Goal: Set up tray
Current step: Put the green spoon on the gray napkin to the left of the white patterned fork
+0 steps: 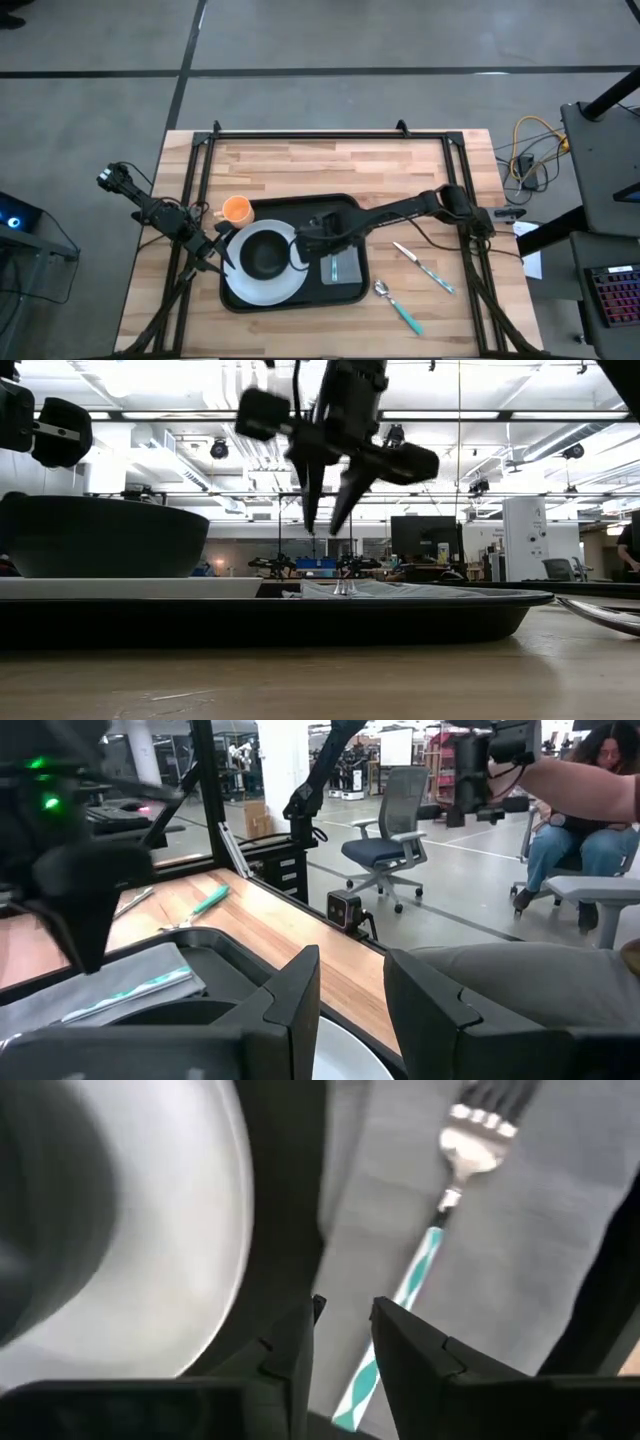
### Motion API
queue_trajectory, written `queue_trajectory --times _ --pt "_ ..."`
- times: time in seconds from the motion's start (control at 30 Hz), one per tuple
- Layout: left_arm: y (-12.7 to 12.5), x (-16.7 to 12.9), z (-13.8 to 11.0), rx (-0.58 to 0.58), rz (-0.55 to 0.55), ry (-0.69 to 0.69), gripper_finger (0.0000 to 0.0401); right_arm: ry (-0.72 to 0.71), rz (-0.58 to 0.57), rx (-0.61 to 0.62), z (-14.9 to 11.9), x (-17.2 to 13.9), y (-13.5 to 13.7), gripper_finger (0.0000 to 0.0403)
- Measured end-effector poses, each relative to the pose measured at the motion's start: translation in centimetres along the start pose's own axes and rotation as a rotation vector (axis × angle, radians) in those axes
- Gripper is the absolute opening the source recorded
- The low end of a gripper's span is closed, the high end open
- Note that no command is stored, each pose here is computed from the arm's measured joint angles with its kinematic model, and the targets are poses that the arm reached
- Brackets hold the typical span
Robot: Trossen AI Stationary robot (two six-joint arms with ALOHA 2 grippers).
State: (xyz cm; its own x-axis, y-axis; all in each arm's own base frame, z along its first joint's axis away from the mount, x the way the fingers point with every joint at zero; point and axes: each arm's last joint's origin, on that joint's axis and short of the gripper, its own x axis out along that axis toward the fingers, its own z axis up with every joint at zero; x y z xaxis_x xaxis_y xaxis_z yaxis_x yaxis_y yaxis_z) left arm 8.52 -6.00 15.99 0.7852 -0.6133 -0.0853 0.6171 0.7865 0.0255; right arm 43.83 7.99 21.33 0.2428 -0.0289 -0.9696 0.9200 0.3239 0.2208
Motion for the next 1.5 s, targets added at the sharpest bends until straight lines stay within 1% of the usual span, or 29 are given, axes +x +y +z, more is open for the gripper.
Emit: queue_trajectory --times 0.1,0.23,0.37,0.53,0.6,0.83,0.93,1.17,1.27,1.37,1.5 --pt "0.0 0.0 0.0 0.000 0.000 0.000 0.0096 -0.032 0.011 -0.055 -1.3 -0.6 0.4 0.0087" --pt "0.0 0.0 0.0 0.000 0.000 0.000 0.0096 -0.006 -0.010 -0.114 -3.5 -0.9 0.4 0.0078" --pt "0.0 0.0 0.0 0.000 0.000 0.000 0.0096 0.030 -0.041 -0.170 -6.4 -1.2 0.1 0.0073" --pt "0.0 0.0 0.0 0.000 0.000 0.000 0.0096 0.074 -0.043 -0.256 -10.7 -1.6 -0.1 0.0077" --pt "0.0 0.0 0.0 0.000 0.000 0.000 0.0096 0.081 -0.073 -0.265 -12.2 -1.9 -0.6 0.0081" --pt "0.0 0.0 0.0 0.000 0.000 0.000 0.0096 0.075 -0.248 -0.254 -17.3 -3.1 -3.4 0.0095" --pt "0.0 0.0 0.0 0.000 0.000 0.000 0.0096 0.074 -0.259 -0.284 -19.1 -3.6 -4.1 0.0101" --pt "0.0 0.0 0.0 0.000 0.000 0.000 0.0096 0.062 -0.304 -0.344 -21.3 -3.1 -5.7 0.0111" --pt "0.0 0.0 0.0 0.000 -0.001 0.000 0.0096 0.061 -0.334 -0.390 -22.0 -2.6 -6.8 0.0109" --pt "0.0 0.0 0.0 0.000 0.000 0.000 0.0096 0.059 -0.349 -0.411 -22.3 -2.4 -8.2 0.0103" --pt "0.0 0.0 0.0 0.000 0.000 0.000 0.0096 0.061 -0.291 -0.393 -22.0 -2.7 -10.2 0.0092"
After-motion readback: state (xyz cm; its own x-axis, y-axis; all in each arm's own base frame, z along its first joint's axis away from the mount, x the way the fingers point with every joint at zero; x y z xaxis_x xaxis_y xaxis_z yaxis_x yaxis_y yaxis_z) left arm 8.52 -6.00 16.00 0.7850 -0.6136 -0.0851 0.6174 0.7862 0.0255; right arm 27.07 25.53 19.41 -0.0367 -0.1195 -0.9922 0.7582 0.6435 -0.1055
